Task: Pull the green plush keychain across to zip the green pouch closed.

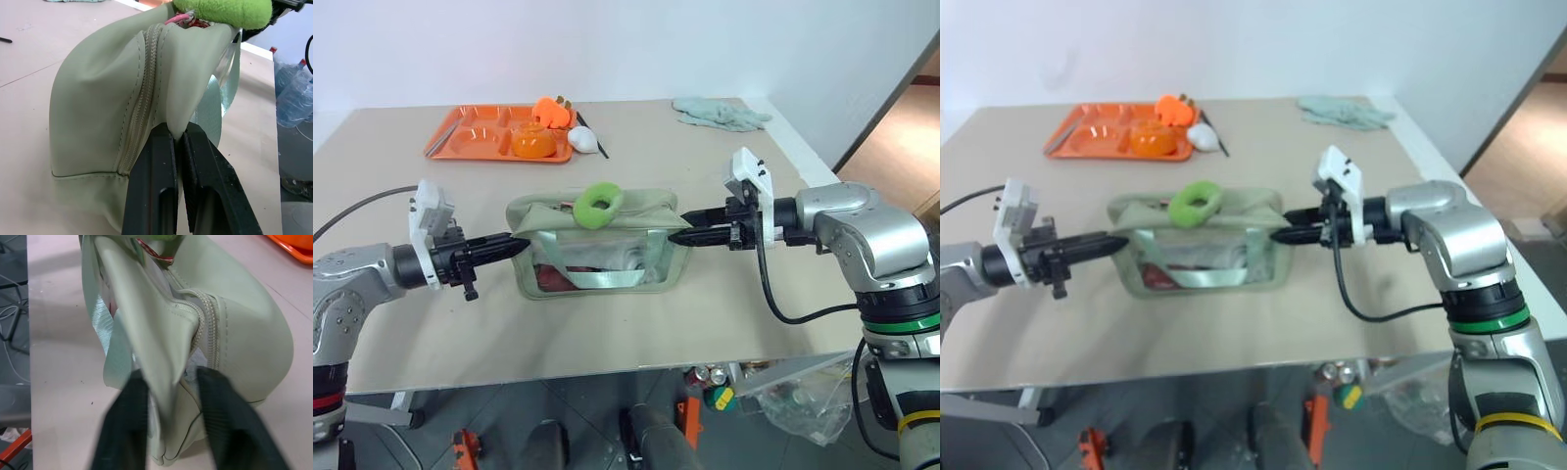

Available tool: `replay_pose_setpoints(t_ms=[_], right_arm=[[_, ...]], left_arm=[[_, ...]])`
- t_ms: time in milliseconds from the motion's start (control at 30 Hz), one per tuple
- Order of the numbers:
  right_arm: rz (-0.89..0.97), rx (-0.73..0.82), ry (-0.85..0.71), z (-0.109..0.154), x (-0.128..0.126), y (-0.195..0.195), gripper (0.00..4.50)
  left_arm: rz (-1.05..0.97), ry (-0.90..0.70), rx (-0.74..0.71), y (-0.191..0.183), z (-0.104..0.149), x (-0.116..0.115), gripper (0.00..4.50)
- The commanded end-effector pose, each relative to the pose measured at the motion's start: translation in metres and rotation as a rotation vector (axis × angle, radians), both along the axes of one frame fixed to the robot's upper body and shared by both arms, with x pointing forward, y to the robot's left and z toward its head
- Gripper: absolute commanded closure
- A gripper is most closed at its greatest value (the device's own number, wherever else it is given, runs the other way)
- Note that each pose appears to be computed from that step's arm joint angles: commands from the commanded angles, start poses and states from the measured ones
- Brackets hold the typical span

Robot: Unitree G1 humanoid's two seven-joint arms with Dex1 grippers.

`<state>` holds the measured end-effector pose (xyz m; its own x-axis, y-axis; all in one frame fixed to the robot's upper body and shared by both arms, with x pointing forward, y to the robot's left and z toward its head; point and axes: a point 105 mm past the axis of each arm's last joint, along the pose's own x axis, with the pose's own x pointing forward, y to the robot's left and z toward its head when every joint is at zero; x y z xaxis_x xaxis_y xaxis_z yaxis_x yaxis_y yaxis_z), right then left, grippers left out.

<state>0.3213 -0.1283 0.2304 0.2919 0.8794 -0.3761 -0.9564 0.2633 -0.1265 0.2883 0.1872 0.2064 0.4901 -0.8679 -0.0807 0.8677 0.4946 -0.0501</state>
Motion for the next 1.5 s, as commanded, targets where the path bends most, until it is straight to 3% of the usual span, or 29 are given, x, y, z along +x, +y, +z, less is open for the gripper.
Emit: replay_pose_setpoints(t_ms=[33,100,300,500,733,1100,1500], right_arm=[[0.068,0.04,-0.068,0.028,-0.02,-0.011,1.45],[0.059,0.059,-0.116,0.04,-0.021,-0.017,0.82],[-0.002,0.123,-0.339,0.088,-0.008,-0.013,0.82],[0.001,-0.059,-0.665,0.089,0.014,0.032,0.82],[0.184,-0.141,-0.95,0.086,0.002,0.064,0.82],[0.167,-0.202,-1.021,0.106,0.008,0.037,0.82],[0.308,-0.248,-0.886,0.057,-0.008,0.051,0.82]], left_arm=[[-0.037,-0.033,-0.007,-0.009,0.006,-0.004,4.5],[-0.042,-0.033,-0.014,-0.011,0.006,-0.004,4.5],[-0.055,-0.037,-0.029,-0.016,0.006,-0.002,4.5],[-0.072,-0.044,-0.036,-0.021,0.008,-0.003,4.5],[-0.076,-0.062,-0.05,-0.022,0.013,-0.005,4.5],[-0.066,-0.07,-0.064,-0.021,0.015,-0.008,4.5],[-0.076,-0.069,-0.086,-0.025,0.017,-0.007,4.5]])
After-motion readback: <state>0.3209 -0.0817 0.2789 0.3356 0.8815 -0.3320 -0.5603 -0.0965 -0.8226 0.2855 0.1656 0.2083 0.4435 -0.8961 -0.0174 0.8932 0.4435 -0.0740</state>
